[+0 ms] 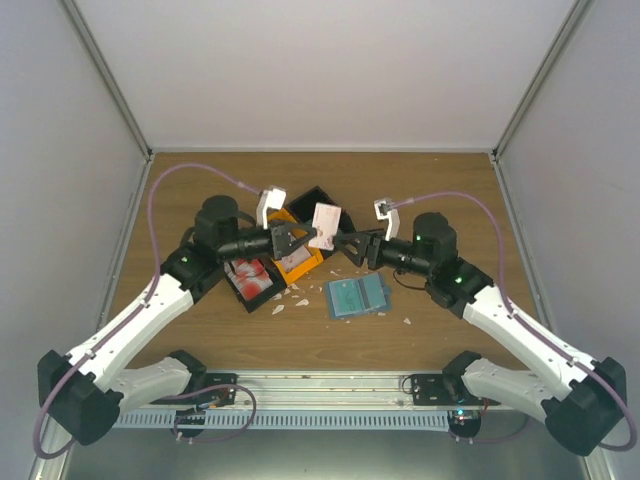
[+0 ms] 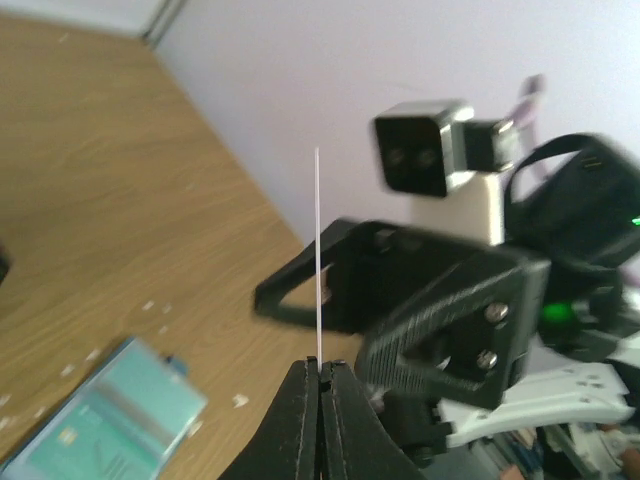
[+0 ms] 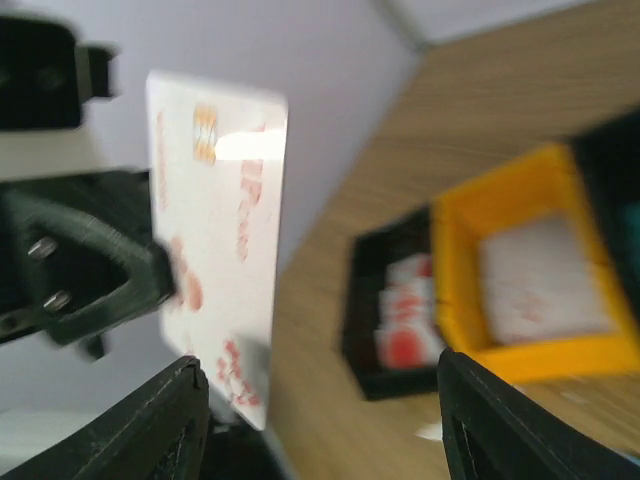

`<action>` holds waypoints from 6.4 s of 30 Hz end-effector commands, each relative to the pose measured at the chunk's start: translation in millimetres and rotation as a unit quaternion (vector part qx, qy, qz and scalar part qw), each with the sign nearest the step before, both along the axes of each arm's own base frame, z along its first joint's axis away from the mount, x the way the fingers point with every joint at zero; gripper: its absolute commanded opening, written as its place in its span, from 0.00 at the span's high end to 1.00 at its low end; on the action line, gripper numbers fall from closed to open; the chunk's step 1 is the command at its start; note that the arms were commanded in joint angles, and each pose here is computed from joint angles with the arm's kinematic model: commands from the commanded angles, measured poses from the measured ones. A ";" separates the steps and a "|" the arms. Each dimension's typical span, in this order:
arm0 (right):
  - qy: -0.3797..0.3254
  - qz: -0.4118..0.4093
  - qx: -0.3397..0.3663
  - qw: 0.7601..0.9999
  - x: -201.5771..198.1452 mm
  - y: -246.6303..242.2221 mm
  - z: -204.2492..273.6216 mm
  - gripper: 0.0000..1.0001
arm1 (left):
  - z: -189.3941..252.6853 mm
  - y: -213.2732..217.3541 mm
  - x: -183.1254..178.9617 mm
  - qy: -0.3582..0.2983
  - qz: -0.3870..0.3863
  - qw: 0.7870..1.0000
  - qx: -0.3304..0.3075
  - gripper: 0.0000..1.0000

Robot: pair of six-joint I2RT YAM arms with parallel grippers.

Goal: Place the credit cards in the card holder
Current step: Pick up the credit card from the storage box, then insert the credit card into the card holder, then adjust the storage box at the center of the board.

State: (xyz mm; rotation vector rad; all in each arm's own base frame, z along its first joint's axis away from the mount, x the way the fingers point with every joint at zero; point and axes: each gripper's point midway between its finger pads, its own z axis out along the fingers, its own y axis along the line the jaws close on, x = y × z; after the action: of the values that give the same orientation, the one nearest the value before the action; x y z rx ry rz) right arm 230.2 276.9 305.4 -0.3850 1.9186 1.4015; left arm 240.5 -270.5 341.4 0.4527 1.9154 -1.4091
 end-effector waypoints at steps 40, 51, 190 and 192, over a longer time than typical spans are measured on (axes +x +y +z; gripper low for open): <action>0.320 -0.206 -0.398 0.835 -37.9 -124.5 -312.2 0.73 | -269.6 -65.2 2.9 0.273 0.144 0.951 0.017 1.00; 0.332 -0.197 -0.390 0.836 -41.5 -116.7 -310.0 0.74 | -286.9 -60.2 4.1 0.285 0.160 0.944 0.033 1.00; 0.161 -0.150 -0.271 0.937 24.8 -48.1 -191.6 0.58 | -243.9 139.4 59.8 0.174 0.315 0.824 0.437 0.72; 0.161 -0.152 -0.273 0.936 25.7 -48.5 -192.7 0.58 | -250.1 129.9 61.8 0.178 0.289 0.835 0.433 0.72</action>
State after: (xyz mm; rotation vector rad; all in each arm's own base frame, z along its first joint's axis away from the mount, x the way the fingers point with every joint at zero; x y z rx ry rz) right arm 250.6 220.7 102.9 -0.0697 2.5431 0.7288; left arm 286.0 -120.8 89.3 -0.1262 2.6514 -0.0645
